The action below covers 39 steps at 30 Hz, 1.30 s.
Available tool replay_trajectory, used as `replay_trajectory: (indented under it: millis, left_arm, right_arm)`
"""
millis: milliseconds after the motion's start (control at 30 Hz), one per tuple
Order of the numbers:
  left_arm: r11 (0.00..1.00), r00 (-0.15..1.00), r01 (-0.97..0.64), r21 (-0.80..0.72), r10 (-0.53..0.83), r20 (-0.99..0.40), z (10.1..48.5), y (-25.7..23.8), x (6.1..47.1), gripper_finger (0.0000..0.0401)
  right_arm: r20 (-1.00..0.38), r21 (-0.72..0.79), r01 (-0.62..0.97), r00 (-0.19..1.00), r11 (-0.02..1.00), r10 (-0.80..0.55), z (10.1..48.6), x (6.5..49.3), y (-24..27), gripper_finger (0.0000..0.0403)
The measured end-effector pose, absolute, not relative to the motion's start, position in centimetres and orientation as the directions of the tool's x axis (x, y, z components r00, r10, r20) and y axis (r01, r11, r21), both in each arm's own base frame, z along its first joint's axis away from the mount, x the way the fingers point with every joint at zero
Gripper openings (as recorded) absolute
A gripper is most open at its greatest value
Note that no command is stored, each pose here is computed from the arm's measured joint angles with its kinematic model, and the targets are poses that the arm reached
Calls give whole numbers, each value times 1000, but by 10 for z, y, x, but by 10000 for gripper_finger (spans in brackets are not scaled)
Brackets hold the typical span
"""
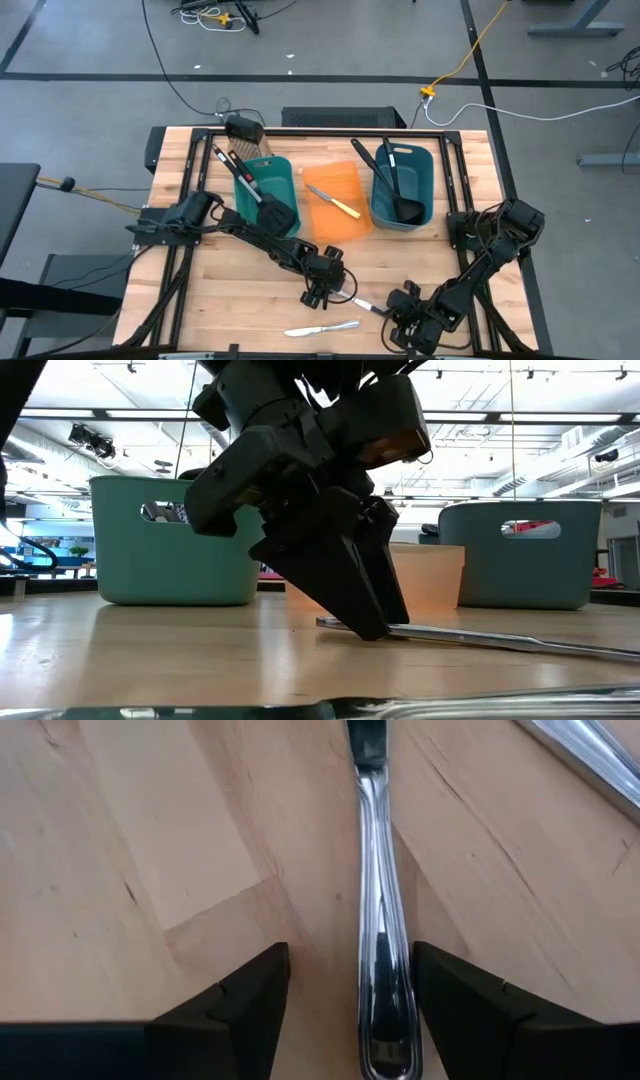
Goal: Pick & Place Kitchen Items
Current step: Put the silver table knife into the orange bin
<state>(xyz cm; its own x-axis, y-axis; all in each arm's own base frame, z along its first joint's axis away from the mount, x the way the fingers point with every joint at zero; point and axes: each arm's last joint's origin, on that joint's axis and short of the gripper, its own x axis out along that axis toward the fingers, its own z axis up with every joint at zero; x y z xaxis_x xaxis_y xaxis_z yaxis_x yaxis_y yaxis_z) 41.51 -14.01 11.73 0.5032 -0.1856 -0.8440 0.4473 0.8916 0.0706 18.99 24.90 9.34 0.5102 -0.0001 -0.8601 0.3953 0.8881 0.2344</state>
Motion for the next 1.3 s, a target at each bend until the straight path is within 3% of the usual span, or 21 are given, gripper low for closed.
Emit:
replay_trajectory:
  millis: [300,533,733,1033,1300]
  left_arm:
    - [875,403,479,70,-149,-903,113,-145,402,178]
    - [859,396,505,87,-141,-908,112,-149,400,166]
    - [858,376,510,60,-159,-913,105,-149,401,85]
    - [861,422,494,122,-115,-899,119,-147,400,84]
    - [849,421,481,216,-7,-907,138,-145,393,84]
  right_arm:
    - [-865,230,411,501,882,-8,93,189,248,3]
    - [-864,230,414,503,881,-10,93,190,248,3]
    - [-862,229,415,506,880,-14,93,190,248,3]
    - [-860,209,394,510,895,-24,96,192,249,3]
    - [-880,86,347,465,934,-92,112,204,253,3]
